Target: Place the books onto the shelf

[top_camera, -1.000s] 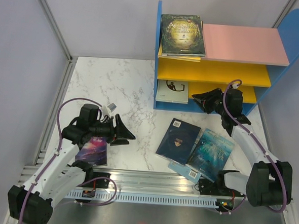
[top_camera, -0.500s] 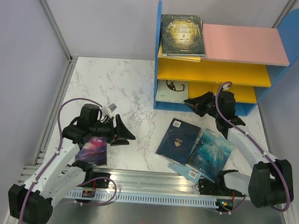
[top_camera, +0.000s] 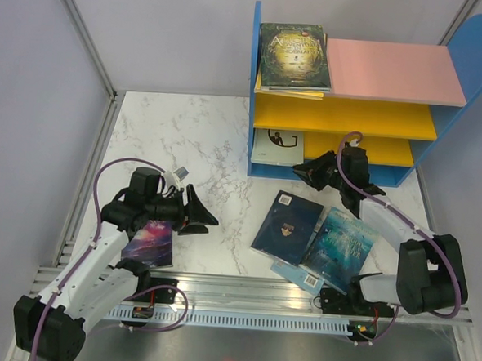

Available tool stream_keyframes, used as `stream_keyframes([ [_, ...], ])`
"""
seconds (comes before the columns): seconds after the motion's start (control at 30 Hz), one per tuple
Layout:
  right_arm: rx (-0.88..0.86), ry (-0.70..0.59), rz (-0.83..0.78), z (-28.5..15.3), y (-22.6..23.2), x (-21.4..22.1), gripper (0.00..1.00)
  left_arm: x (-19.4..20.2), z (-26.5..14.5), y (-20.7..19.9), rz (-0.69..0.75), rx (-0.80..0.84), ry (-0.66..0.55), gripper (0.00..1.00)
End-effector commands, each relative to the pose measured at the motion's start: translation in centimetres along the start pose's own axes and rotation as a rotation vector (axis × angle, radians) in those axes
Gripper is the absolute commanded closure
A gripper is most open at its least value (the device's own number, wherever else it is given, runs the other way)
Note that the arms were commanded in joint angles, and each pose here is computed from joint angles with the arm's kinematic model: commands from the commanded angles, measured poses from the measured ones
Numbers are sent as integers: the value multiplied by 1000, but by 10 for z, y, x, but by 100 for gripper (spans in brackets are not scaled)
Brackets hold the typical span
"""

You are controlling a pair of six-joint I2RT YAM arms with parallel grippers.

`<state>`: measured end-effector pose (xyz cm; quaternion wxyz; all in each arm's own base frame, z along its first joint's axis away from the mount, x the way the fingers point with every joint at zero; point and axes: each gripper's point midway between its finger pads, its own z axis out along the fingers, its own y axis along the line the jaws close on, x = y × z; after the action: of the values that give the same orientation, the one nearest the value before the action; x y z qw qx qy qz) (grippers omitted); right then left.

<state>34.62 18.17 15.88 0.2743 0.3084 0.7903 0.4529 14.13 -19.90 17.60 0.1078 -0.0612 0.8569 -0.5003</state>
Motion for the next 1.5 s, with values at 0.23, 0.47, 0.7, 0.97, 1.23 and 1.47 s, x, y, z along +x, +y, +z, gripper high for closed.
stream_keyframes([
  [0.23, -64, -34, -34, 20, 28, -20, 80, -6, -2, -9, 74, 21, -9, 36],
  [0.47, -94, -20, -34, 26, 36, -17, 81, -10, -1, -9, 78, 11, -11, 36],
  [0.7, -59, -8, -122, -12, 21, 4, 64, -17, 4, -2, 80, -21, -9, 35],
  [0.97, 218, -21, -231, -78, -46, 17, 25, -29, 23, 16, 55, -53, 24, 33],
  [1.23, 384, 59, -211, -93, -119, 47, 25, -19, 88, 37, 66, -135, 161, 33],
  [1.47, 414, 110, -135, -99, -159, 75, 25, -21, 123, 56, 24, -154, 211, 34],
])
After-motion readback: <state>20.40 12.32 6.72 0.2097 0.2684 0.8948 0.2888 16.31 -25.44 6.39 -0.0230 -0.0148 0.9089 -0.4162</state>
